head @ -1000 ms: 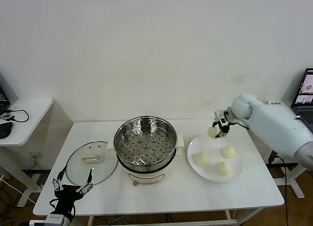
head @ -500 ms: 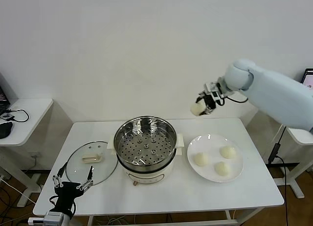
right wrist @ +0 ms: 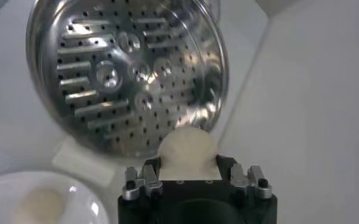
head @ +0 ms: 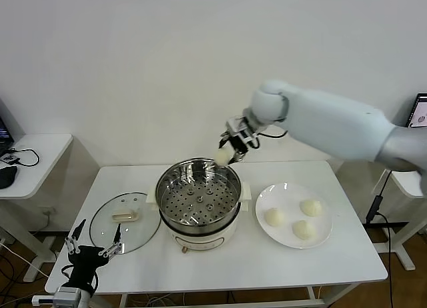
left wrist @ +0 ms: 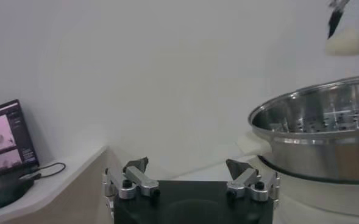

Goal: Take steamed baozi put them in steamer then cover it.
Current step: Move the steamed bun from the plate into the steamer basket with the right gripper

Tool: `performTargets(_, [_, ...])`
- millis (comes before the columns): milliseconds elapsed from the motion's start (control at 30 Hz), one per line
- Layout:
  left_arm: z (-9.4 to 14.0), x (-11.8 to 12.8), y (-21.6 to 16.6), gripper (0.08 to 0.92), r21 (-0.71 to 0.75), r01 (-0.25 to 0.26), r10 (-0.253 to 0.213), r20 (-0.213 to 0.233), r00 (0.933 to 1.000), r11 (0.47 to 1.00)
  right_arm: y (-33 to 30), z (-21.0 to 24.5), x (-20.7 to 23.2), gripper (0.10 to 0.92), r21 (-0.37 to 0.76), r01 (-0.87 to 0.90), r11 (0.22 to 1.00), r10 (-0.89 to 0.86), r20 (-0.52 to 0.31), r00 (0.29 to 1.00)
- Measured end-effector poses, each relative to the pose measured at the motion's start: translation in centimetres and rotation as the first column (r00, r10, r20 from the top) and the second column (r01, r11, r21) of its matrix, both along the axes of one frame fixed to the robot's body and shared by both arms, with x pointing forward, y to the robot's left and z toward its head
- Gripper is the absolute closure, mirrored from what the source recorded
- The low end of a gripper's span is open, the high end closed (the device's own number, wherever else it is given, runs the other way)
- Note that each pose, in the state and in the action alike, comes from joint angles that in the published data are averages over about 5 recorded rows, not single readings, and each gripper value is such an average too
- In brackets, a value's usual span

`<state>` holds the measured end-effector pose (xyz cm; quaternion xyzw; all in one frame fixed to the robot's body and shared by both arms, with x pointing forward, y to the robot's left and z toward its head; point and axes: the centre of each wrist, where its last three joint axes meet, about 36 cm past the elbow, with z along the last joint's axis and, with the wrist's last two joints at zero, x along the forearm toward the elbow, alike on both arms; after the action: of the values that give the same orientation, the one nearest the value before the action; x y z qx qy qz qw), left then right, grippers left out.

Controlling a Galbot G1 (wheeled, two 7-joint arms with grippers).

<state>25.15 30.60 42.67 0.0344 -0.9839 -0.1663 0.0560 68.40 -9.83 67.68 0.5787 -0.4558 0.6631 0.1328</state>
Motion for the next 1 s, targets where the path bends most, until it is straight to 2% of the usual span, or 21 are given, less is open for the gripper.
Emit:
performTargets(467, [0.4,-0.4,0.0,0.177,-0.009,-0.020,0.020,0.012,0.9997,1.000,7.0,-5.9,1.0,0.437,-0.133,-0.256,0.957,0.267,0.068,0.961])
performTargets(733, [0.4,-0.4,0.0,0.177,-0.009,-0.022,0.022,0.014,0.9997,1.000,8.8,-9.0,1.2,0.435,-0.178,-0.357,0.917,0.376,0.083,0.923])
performTargets(1000, [0.4,-0.3,0.1,0.177,-0.007,-0.021,0.021,0.013,0.9997,1.000,9.3,-10.2,1.7,0.411,-0.213,-0.412,0.886,0.439,0.093,0.894])
